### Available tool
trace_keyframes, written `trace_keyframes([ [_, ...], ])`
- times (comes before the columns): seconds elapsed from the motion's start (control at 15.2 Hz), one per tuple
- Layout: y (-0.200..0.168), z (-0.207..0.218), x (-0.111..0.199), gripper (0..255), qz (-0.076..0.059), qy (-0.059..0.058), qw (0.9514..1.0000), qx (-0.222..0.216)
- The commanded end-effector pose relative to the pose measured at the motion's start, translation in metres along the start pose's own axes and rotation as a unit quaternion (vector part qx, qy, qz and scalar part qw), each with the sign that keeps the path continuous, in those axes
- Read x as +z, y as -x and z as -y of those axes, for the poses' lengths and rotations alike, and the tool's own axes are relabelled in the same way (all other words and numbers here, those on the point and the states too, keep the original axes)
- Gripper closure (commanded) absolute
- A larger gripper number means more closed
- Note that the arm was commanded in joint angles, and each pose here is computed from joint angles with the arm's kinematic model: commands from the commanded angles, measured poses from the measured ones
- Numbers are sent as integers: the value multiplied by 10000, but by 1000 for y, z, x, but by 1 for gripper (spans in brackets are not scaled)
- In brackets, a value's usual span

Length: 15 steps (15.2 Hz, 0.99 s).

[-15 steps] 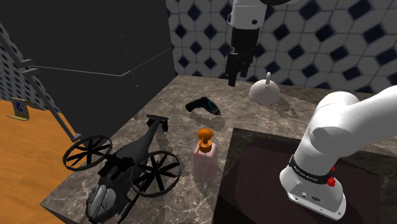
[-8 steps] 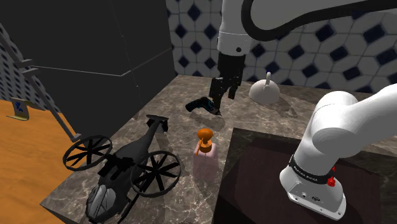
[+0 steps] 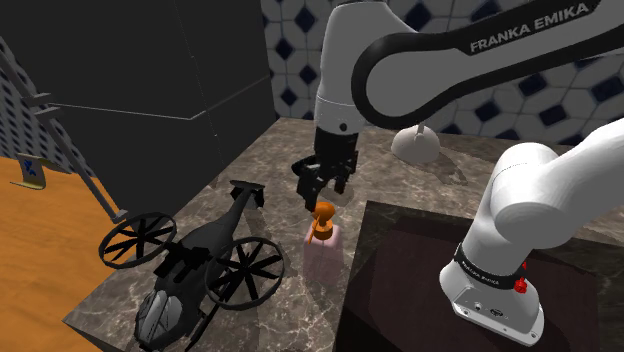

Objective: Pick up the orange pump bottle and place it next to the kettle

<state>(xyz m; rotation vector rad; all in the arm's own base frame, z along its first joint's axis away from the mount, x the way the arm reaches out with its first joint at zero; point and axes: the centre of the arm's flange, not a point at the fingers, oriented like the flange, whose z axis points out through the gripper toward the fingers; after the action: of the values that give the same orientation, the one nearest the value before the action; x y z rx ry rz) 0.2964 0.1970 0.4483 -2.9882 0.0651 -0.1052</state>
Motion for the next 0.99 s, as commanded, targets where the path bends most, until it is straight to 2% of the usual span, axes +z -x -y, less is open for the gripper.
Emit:
trace_keyframes([
  [0.0, 0, 6, 11, 0, -14, -22, 10000, 25],
  [0.4, 0, 6, 41, 0, -14, -22, 10000, 25],
  [0.92, 0, 6, 41, 0, -13, -21, 10000, 25],
])
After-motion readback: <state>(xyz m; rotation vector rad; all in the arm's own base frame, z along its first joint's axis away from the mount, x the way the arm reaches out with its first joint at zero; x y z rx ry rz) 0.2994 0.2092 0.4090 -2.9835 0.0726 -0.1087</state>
